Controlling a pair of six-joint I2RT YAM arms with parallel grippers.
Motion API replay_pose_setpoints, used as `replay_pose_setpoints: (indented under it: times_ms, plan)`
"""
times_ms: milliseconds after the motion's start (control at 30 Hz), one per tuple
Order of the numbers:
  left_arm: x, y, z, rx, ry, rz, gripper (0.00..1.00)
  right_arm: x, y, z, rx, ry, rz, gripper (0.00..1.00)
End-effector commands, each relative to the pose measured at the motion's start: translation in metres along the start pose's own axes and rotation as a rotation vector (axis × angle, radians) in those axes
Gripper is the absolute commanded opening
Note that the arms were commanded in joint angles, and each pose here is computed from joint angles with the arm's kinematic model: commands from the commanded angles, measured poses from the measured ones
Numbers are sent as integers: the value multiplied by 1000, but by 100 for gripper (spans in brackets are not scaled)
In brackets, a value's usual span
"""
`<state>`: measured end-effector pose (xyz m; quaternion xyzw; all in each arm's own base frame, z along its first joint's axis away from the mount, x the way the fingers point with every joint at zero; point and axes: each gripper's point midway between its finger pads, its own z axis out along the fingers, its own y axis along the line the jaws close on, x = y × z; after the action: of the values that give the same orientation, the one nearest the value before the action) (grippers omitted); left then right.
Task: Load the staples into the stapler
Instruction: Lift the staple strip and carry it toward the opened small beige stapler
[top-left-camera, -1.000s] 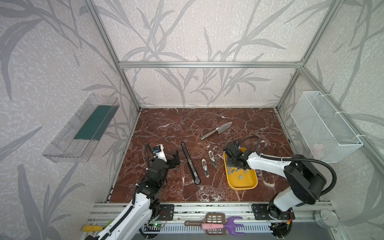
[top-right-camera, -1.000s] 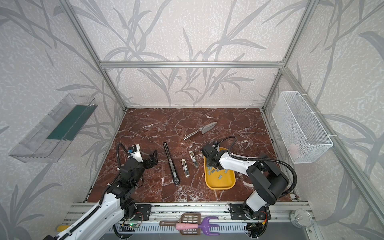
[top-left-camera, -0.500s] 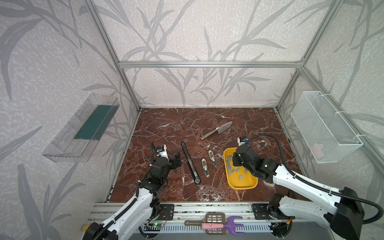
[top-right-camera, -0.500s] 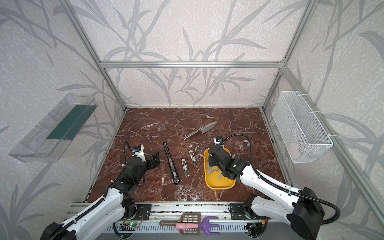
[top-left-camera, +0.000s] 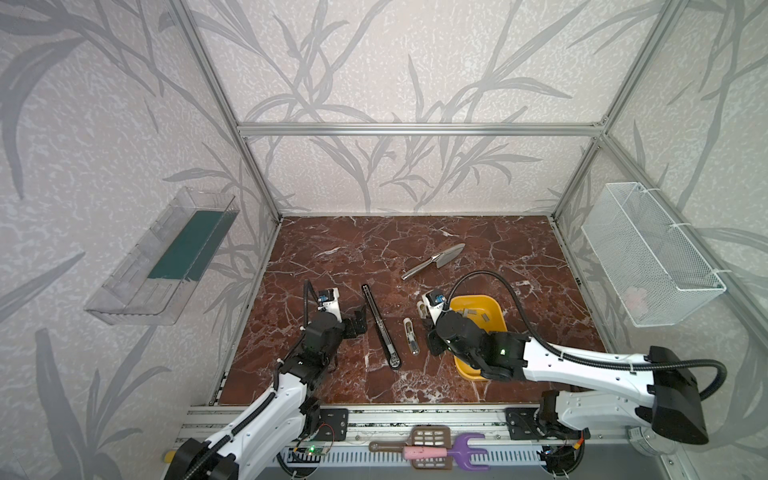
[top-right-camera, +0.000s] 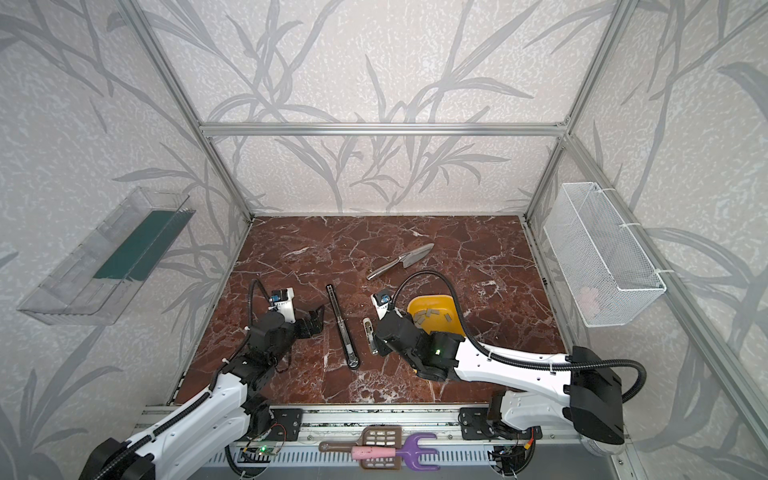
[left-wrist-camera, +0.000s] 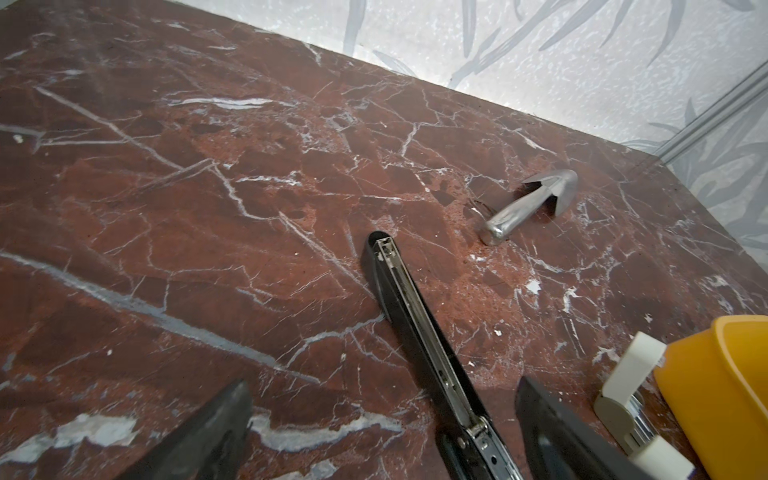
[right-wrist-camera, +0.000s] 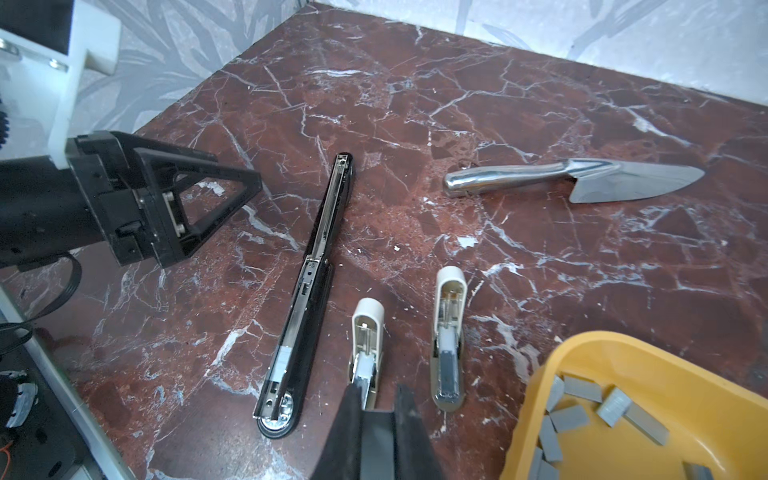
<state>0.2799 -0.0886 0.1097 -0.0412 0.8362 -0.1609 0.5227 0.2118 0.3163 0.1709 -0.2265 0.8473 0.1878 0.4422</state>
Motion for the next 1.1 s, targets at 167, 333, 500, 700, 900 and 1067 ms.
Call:
replay_pose_setpoints:
  times_ms: [167,333,500,700,900,1067]
  plan:
    - [-11,-16,-1,82,-38,33,99,-4,18,22,-37,-48,-15,12]
    - [-12,-13,-1,61,-43,25,99,7,16,35,-8,-25,-17,12]
    - [-12,-12,0,55,-41,25,99,16,19,50,3,-6,-39,13]
    - [-14,-8,0,35,-49,23,99,19,19,67,10,-2,-69,13]
    - [-14,-6,1,22,-48,24,99,22,9,67,50,21,-27,9]
    - [-14,-5,1,14,-45,22,99,29,14,56,53,20,-16,9]
